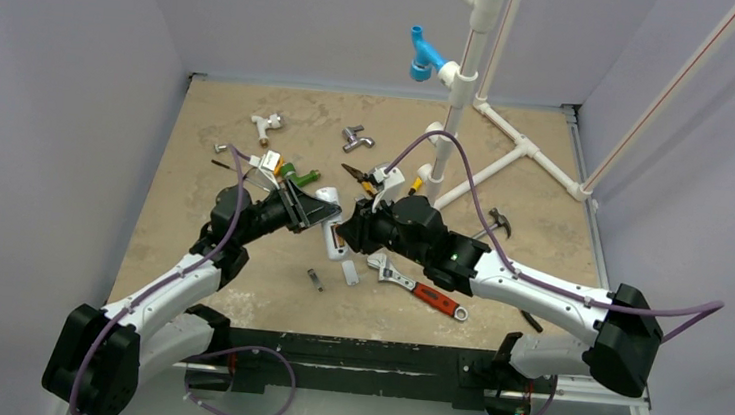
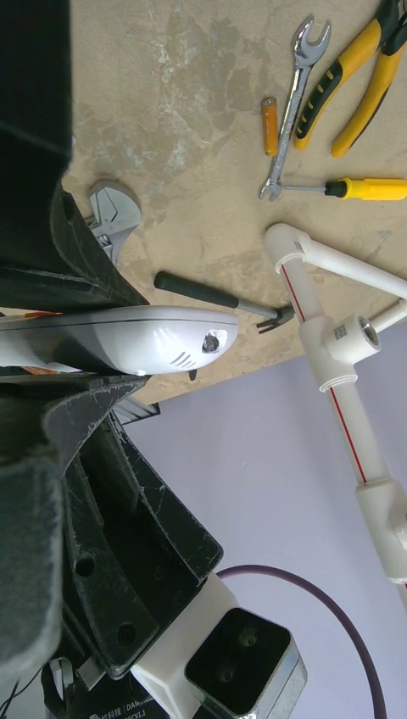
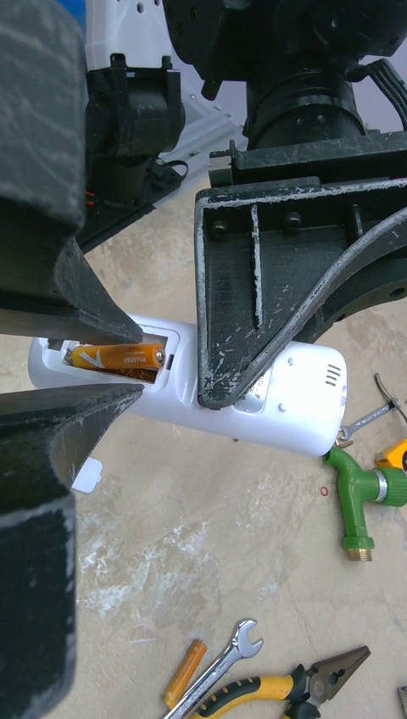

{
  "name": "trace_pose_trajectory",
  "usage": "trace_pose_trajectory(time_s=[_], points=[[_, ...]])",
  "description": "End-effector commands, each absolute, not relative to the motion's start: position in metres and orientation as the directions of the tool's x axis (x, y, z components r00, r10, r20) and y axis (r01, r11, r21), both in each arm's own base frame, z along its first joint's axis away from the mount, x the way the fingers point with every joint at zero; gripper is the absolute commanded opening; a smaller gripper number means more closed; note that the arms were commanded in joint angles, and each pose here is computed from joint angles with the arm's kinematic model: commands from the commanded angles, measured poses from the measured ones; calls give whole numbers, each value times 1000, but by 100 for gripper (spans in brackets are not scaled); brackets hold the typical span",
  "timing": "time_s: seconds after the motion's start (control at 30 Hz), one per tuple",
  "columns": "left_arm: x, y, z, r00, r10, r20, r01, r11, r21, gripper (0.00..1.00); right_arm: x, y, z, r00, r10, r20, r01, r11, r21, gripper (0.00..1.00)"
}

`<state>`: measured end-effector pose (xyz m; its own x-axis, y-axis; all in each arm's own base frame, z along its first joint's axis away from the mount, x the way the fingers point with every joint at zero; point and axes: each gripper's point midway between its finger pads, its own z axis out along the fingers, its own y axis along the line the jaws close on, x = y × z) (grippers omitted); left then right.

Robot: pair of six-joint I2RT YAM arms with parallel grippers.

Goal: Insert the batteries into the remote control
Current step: Load the battery into the remote control.

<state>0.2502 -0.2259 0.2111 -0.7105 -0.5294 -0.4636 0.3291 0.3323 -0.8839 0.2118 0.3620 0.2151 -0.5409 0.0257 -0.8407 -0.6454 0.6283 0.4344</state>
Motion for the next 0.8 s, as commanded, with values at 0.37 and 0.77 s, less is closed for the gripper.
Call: trace_pose_trajectory(time_s=[0.37,0.77], points=[[255,-229,245,-660,-544,-518,429,293,-854,0,219,364,240,-495,76,-866,-653,625,428,36],[255,-229,245,-660,-544,-518,429,294,-854,0,220,369,233,-509,65,-859,-650,625,432,35]])
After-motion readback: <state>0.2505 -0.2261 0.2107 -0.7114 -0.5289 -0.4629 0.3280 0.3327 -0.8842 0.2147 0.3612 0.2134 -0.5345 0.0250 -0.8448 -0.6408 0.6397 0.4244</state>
